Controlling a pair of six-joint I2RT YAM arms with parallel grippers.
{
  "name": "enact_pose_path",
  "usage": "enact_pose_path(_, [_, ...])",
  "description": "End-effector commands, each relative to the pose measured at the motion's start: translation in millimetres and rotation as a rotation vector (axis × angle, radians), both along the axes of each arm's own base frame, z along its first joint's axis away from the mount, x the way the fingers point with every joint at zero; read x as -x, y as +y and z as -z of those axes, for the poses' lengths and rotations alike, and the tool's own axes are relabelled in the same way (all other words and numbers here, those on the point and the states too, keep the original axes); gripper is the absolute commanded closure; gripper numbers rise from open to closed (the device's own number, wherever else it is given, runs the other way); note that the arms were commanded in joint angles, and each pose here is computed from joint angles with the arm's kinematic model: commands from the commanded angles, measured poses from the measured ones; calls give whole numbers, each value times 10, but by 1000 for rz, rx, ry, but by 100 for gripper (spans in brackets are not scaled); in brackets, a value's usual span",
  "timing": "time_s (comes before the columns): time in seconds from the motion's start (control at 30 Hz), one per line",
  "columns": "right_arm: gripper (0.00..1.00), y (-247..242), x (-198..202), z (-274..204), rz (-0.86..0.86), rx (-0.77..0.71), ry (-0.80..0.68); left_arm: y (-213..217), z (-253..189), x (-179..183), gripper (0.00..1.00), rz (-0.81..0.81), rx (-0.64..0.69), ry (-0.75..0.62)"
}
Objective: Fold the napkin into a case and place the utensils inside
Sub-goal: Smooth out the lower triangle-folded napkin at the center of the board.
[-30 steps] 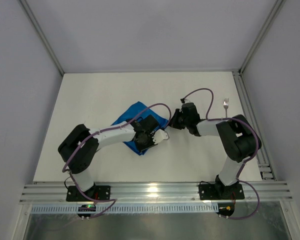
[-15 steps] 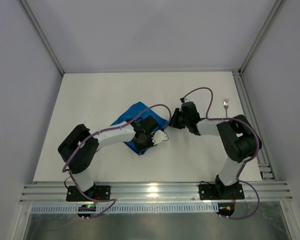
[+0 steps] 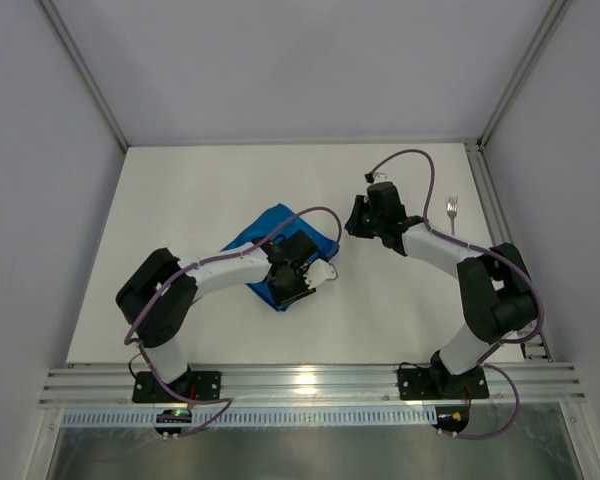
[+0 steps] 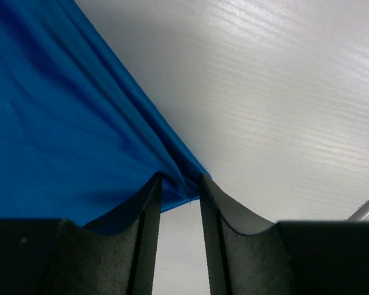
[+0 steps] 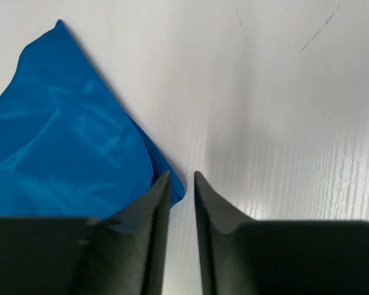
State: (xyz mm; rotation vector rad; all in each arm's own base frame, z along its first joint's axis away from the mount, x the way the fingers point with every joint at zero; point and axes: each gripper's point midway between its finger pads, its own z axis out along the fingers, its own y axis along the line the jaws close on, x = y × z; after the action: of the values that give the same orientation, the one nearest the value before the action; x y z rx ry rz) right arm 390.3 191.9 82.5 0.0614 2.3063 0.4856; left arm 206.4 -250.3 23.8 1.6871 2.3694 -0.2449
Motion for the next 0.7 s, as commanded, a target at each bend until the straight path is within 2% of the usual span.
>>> enact_pose_path(0.0, [81, 86, 34, -235, -54, -23, -60, -184, -205, -46, 66, -4, 85, -9])
enact_pose_path(0.13, [96, 431, 116, -269, -197, -85, -78, -300, -380, -98, 59, -3, 130, -19])
enact_pose_path(0.3, [96, 537, 234, -100, -216, -132, -50, -446, -780, -5, 52, 24, 251, 42])
enact_pose_path(0.37, [96, 546, 239, -40, -210, -140, -35, -383, -880, -48, 56, 7, 271, 30])
enact_pose_path(0.47, [96, 565, 254, 90, -210, -142, -5, -116, -745, -256, 68, -95, 203, -9])
enact_pose_path(0.53, [96, 584, 255, 179, -212, -145, 16, 110, -565, -373, 68, -171, 139, -19])
enact_pose_path(0.6, [96, 589, 236, 235, -207, -141, 29, 200, -376, -406, 67, -182, 96, -22])
enact_pose_path(0.67, [96, 555, 211, 346, -181, -121, 58, 276, -136, -285, 66, -169, 56, 28])
